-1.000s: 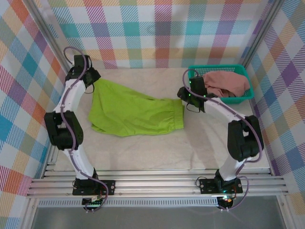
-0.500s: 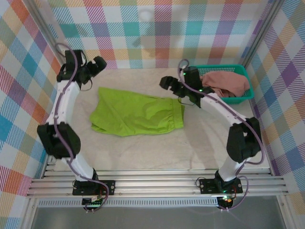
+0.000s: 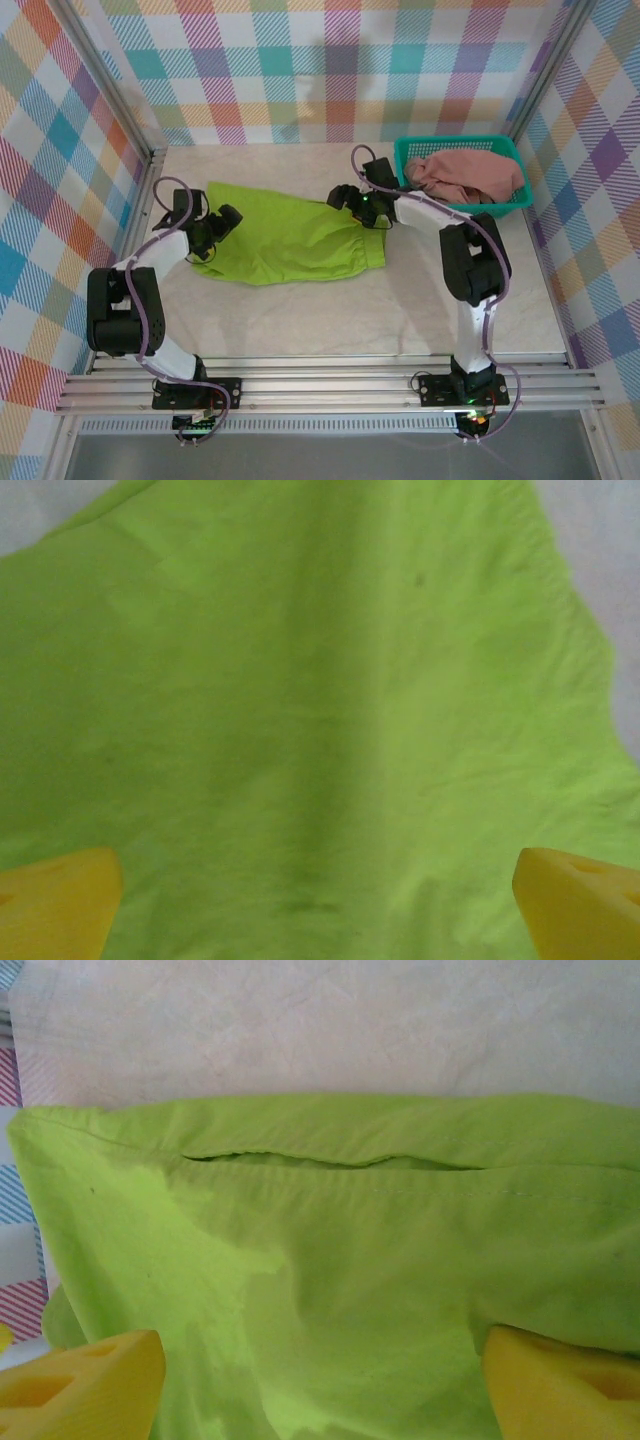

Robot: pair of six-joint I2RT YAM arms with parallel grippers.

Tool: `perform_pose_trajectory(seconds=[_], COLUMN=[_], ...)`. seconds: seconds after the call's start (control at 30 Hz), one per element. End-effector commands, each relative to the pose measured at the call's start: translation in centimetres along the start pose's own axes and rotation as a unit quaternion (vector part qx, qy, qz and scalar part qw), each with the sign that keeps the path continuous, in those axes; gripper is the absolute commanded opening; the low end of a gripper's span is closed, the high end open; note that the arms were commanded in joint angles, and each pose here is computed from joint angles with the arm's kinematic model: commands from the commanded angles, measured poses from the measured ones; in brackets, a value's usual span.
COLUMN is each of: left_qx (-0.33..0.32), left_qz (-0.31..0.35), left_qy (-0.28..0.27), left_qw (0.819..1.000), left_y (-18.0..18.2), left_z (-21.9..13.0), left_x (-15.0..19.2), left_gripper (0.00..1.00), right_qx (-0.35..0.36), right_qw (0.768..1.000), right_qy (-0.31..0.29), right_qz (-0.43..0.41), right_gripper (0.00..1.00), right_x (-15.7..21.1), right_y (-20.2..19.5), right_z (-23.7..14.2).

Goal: Fold and stack the shorts

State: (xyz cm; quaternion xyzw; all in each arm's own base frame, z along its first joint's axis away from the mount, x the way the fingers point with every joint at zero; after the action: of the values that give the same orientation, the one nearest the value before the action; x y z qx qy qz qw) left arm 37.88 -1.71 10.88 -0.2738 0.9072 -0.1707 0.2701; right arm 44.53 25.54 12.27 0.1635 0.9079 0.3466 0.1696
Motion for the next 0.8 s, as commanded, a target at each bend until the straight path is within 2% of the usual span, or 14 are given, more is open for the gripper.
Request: perform_pose_trajectory(seconds=[0.0,0.2,0.53,0.67,0.77], left_qx=[-0.012,-0.072,-0.112,-0.114,-0.095], left_qz=[0.01,0.005,-0.019,-0.022,-0.012], left_qy=[-0.027,-0.016,-0.029,-0.059,-0.083], left_qw=[0.999,0.997,0.993,0.992,0.992], left_y=[0.7,4.6,7.7,8.1,6.8], left_z=[0.2,0.6,-2.0,-3.7,-5.6], left_x=[0.1,3.0,6.2,6.2,4.7], left_gripper=[1.0,1.0,1.0,1.0,1.0], right_qx=[0.021,0.028,0.043,0.025,-0.01], right_qw=[1.0,0.999,0.999,0.999,1.0], right_qy=[-0.011,-0.015,-0.011,-0.009,-0.007], right_qz=[0.001,0.01,0.021,0.022,0.014], right_gripper=[0.83,0.83,0.84,0.85,0.86], right_x=[-1.4,-2.0,-2.0,-1.9,-1.9], right_y=[-1.0,-2.1,-3.3,-2.7,-0.7], right_z=[0.3,0.5,1.0,0.6,-0.6])
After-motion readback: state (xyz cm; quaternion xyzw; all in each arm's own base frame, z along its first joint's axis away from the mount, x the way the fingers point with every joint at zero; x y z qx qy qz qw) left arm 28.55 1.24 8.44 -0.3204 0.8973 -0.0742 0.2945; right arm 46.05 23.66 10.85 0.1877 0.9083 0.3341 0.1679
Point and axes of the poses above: each hand's point on the last joint's axis, 136 mm out from that joint toward the fingers, its own z axis out along the fingers, its own y axis along the line the jaws close on, x = y × z, the point moved 3 cm from there along -z, back along the fingers, and after that the axes turned 8 degrees about z, right-handed, at the moved point
